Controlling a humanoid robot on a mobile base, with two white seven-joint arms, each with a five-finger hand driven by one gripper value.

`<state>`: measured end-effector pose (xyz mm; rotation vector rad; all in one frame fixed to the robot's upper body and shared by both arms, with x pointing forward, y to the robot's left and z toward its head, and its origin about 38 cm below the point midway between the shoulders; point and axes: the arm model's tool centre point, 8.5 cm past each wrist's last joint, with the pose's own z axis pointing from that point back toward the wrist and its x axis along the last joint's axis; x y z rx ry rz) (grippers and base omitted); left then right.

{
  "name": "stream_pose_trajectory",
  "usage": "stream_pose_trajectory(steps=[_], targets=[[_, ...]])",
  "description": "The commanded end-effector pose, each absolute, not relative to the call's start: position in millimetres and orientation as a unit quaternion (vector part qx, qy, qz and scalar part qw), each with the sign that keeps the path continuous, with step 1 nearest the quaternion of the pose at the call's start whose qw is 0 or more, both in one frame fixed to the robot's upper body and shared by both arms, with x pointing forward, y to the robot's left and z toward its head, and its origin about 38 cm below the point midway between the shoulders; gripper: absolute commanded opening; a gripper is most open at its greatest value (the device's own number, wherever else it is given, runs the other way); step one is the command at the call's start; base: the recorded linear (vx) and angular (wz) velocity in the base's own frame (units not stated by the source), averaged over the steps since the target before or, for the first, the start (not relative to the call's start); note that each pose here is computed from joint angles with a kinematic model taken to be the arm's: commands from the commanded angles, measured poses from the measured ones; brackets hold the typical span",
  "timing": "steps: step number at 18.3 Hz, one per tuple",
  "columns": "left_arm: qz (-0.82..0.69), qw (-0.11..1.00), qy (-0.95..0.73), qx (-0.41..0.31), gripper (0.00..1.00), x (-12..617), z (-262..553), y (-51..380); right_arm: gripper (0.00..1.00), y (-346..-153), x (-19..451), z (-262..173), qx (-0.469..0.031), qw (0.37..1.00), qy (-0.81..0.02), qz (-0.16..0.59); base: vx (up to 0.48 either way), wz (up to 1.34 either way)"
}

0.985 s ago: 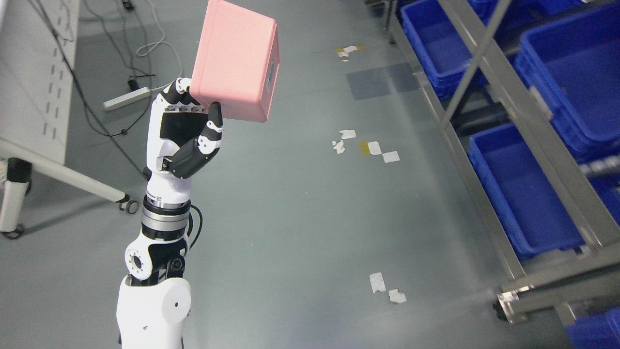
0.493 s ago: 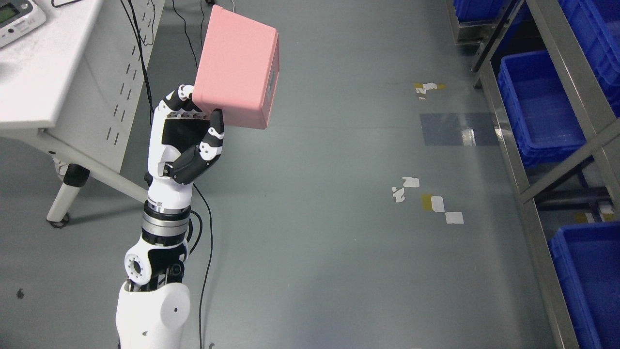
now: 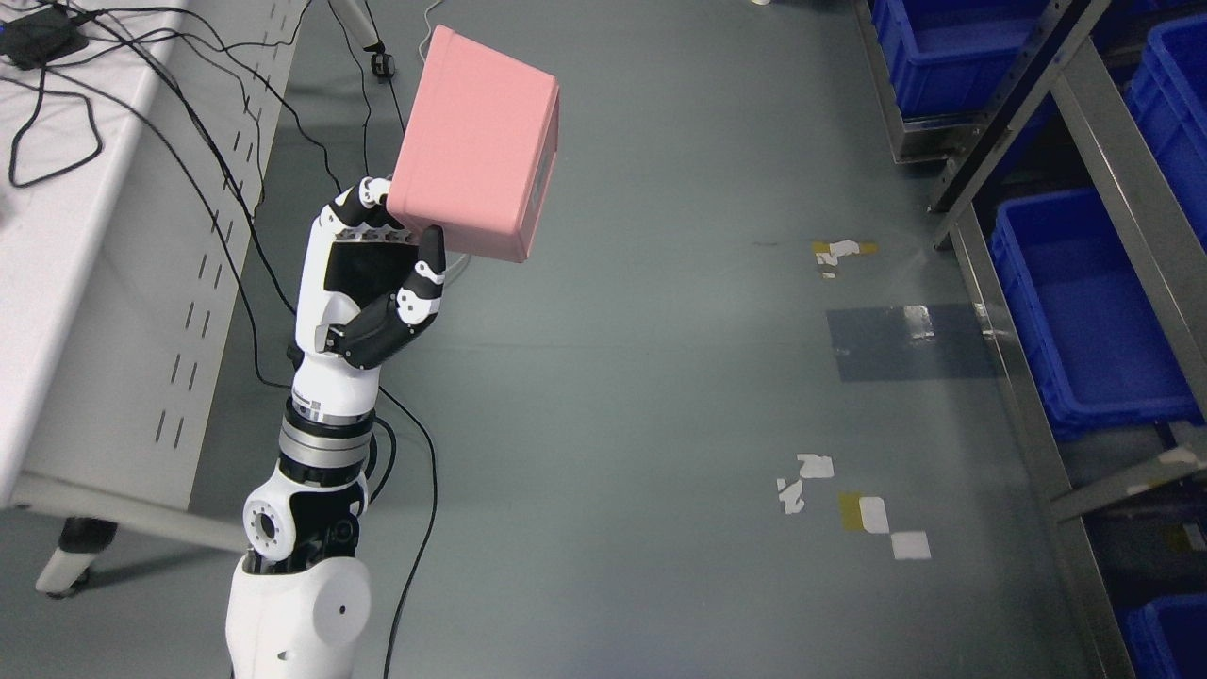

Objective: Place storage box into left shelf container
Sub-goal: 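Hold the pink box aloft in the left hand while turning to the rack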

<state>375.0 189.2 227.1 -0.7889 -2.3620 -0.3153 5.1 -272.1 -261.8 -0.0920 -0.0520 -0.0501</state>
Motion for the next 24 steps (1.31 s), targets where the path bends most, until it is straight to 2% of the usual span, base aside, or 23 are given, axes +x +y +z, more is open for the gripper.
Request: stream_pose_trajectory(steps=[1,9,13,17,24], targets=[[-0.132,0.337,-0.880,-0.306,0.03,363.3,202.9,188.4,1.00,-283.8,14.0,-260.8,-0.055,0.997,-0.037,-0.035,0.505,-0.06],[-0.142,0.373,-0.860,-0.319,0.03,362.5,165.3,183.2,1.00,-283.8,14.0,-260.8,-0.055,0.997,-0.037,-0.035,0.538,0.12],[-0.149,0.401,-0.838,-0.339,0.03,362.0,139.8,165.3,1.00,-283.8,13.1,-260.8,-0.055,0.997,-0.037,-0.035,0.504,-0.04],[-0.184,0.421,-0.814,-0.354,0.03,337.5,103.5,133.3,1.00,-283.7,14.1,-260.8,-0.054,0.997,-0.037,-0.035,0.515,-0.45],[-0.202,0.456,-0.789,-0.358,0.03,306.6,59.9,127.2,1.00,-283.7,13.1,-260.9,-0.054,0.997,-0.037,-0.035,0.437,-0.73]])
